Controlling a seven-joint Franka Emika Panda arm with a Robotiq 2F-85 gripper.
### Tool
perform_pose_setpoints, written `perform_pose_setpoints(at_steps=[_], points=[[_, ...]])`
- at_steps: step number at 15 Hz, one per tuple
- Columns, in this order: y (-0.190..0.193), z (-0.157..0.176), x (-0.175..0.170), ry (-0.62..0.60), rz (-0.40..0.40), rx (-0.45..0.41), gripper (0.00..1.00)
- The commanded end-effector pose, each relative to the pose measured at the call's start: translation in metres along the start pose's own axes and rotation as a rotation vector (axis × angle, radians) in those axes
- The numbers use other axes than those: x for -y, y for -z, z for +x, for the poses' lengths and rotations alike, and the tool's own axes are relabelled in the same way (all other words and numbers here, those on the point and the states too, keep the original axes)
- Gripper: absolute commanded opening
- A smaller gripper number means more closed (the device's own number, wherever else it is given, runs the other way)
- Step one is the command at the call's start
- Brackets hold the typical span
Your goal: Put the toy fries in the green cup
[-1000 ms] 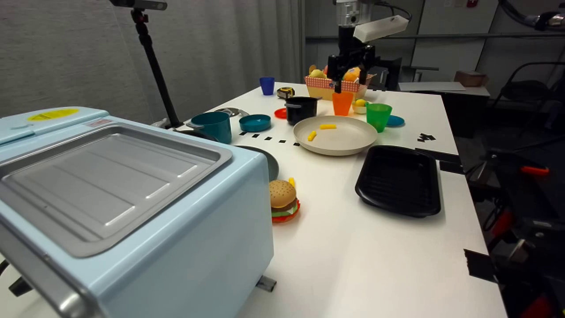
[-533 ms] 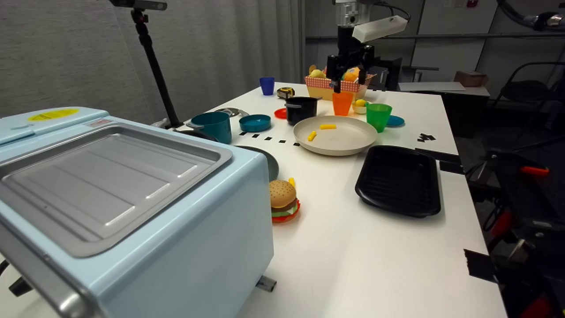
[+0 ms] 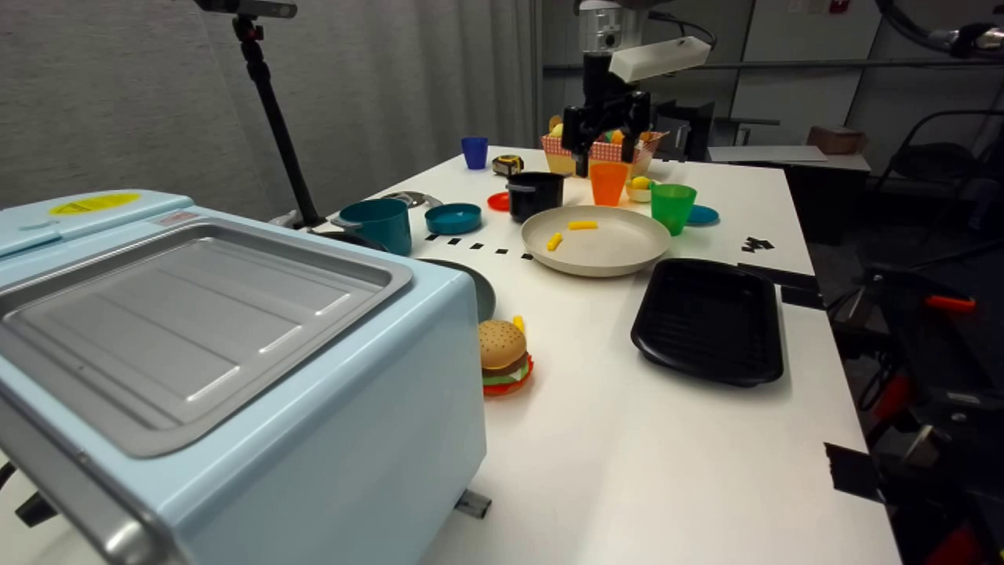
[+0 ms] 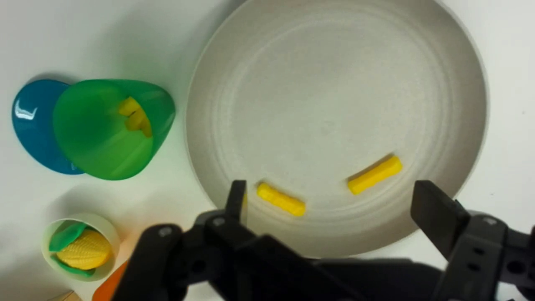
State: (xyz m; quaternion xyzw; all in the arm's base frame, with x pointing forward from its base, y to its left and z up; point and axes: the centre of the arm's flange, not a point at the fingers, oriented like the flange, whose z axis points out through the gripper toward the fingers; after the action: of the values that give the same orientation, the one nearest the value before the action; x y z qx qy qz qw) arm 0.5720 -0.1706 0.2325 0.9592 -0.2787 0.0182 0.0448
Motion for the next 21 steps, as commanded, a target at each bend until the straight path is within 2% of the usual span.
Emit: perform_pose_setpoints(at_steps=[1,4,7,15,16,17,21], points=[[-0.008,0.003,0.037,-0.060,0.048,-0.013,1.00],[-0.018,0.009,0.057,-0.140,0.067,-0.014,1.00],[-0.031,0.021,0.062,-0.219,0.071,-0.018,1.00],[-0.066,0.053,0.047,-0.414,0.047,-0.048,1.00],[-0.067,0.054,0.045,-0.430,0.048,-0.043,1.00],[-0.061,0.040,0.041,-0.381,0.037,-0.027,1.00],[-0.066,0.045,0.041,-0.404,0.034,-0.030,1.00]])
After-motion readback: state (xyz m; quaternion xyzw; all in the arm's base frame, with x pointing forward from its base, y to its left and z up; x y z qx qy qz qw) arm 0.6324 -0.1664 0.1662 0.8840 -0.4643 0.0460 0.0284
